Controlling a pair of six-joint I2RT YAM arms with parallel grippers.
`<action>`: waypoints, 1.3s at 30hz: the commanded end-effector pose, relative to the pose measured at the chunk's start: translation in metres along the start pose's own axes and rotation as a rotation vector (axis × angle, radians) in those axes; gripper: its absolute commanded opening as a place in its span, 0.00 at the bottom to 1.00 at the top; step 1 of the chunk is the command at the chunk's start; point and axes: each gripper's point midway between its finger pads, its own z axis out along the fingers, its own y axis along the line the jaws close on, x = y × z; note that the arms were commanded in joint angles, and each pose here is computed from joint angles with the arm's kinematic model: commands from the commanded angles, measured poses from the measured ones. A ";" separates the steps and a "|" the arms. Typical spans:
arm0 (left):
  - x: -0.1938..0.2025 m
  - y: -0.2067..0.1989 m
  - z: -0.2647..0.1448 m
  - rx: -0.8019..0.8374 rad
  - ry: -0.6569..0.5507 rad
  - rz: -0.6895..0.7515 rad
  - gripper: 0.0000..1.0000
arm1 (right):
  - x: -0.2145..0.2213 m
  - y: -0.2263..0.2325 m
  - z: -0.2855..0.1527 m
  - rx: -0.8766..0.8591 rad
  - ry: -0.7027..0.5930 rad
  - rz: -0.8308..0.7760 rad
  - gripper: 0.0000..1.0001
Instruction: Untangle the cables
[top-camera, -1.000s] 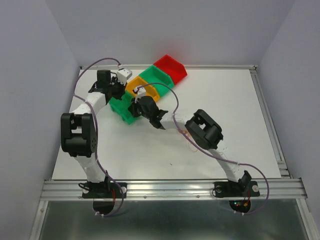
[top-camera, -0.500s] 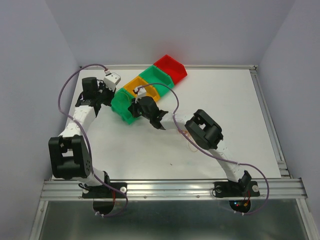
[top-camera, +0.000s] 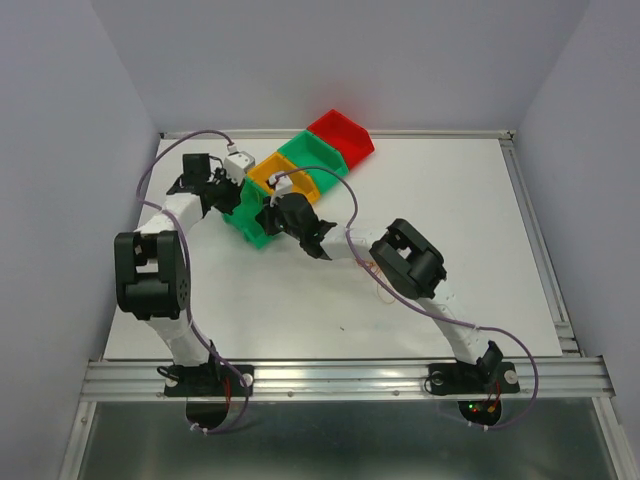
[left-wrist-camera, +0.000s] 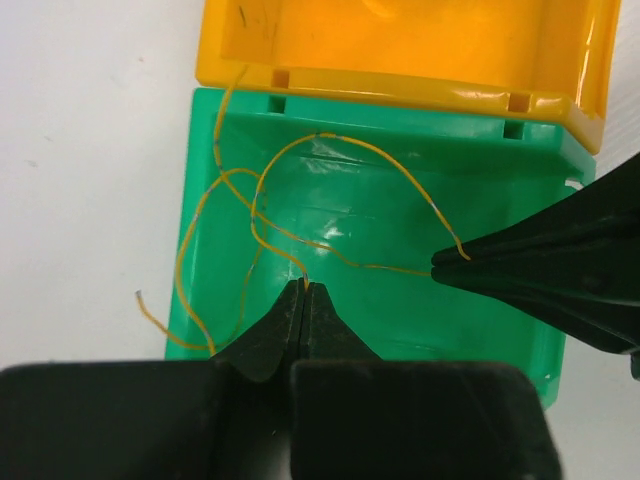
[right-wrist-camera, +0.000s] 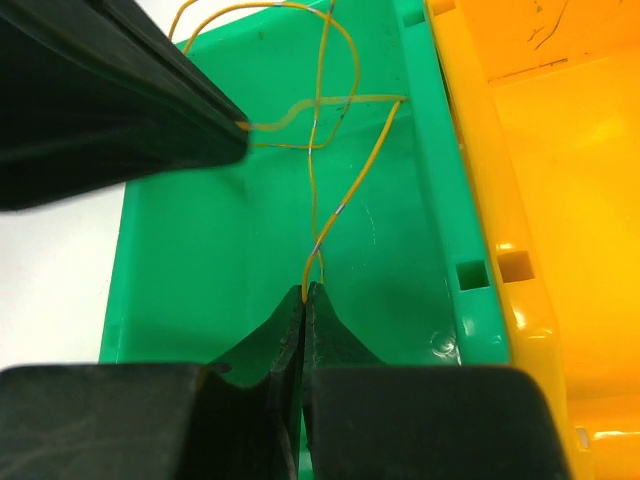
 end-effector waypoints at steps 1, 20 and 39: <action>-0.021 -0.014 0.011 0.048 -0.014 0.041 0.00 | -0.019 0.009 -0.006 -0.025 -0.040 -0.006 0.01; -0.014 -0.007 0.046 -0.074 0.030 0.035 0.00 | -0.029 0.004 -0.019 0.009 -0.074 0.023 0.25; -0.018 -0.011 0.034 -0.065 -0.004 0.035 0.04 | -0.066 0.008 -0.063 0.021 -0.163 0.010 0.52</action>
